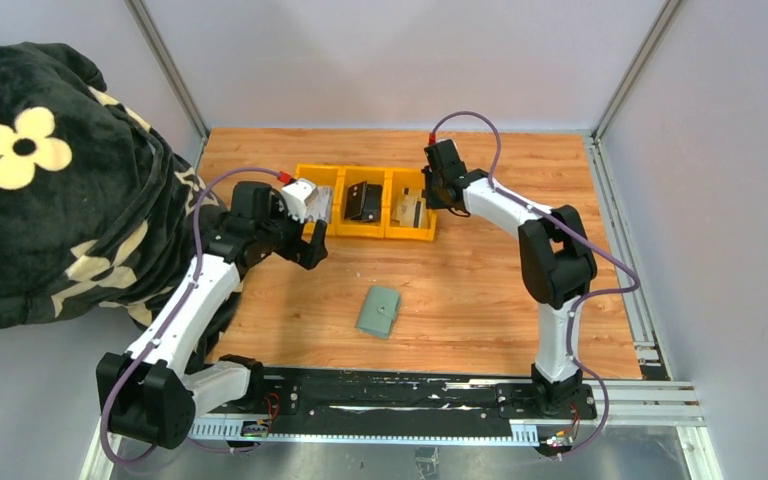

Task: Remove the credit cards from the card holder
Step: Move the storage box to the center of the board, then pick up the card holder from the center of the board.

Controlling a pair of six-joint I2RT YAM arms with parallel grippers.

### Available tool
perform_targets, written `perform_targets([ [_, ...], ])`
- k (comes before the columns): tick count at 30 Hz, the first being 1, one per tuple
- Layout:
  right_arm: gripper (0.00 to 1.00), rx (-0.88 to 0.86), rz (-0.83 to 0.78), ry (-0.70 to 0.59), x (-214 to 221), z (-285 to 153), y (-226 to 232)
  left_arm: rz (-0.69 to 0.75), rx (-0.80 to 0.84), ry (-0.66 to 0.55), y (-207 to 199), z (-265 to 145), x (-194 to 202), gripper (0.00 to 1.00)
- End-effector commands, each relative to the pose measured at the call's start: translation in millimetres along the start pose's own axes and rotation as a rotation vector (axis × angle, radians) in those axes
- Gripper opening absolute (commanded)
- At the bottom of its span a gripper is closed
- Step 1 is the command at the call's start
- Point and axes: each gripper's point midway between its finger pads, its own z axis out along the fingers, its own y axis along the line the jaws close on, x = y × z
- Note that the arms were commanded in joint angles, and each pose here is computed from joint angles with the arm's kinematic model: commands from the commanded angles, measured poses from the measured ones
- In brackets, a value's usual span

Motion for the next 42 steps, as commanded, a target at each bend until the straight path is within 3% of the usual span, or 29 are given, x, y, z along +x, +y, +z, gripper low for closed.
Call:
perform_targets([
  [1, 0.15, 0.085, -0.064, -0.001, 5, -27, -30, 0.063, -0.058, 0.038, -1, 4, 6, 1.0],
  [13, 0.18, 0.127, -0.059, -0.019, 21, -55, -73, 0.083, -0.153, -0.014, 9, -12, 2, 1.0],
  [19, 0.7, 0.164, -0.004, -0.028, 20, -74, -78, 0.078, -0.151, 0.008, 8, -6, 11, 1.0],
  [21, 0.75, 0.159, 0.035, -0.042, 17, -89, -74, 0.081, -0.147, 0.005, 7, -6, 10, 0.99],
  [26, 0.79, 0.054, 0.04, -0.035, 42, -131, -13, 0.094, -0.136, 0.01, 4, -5, 13, 0.98],
  [34, 0.84, -0.193, 0.056, 0.191, 169, -161, 119, 0.097, -0.133, -0.006, 0, -12, 11, 0.98],
  [42, 0.88, -0.153, -0.114, 0.26, 219, -158, 163, 0.132, -0.143, 0.021, 2, -14, 15, 1.0],
])
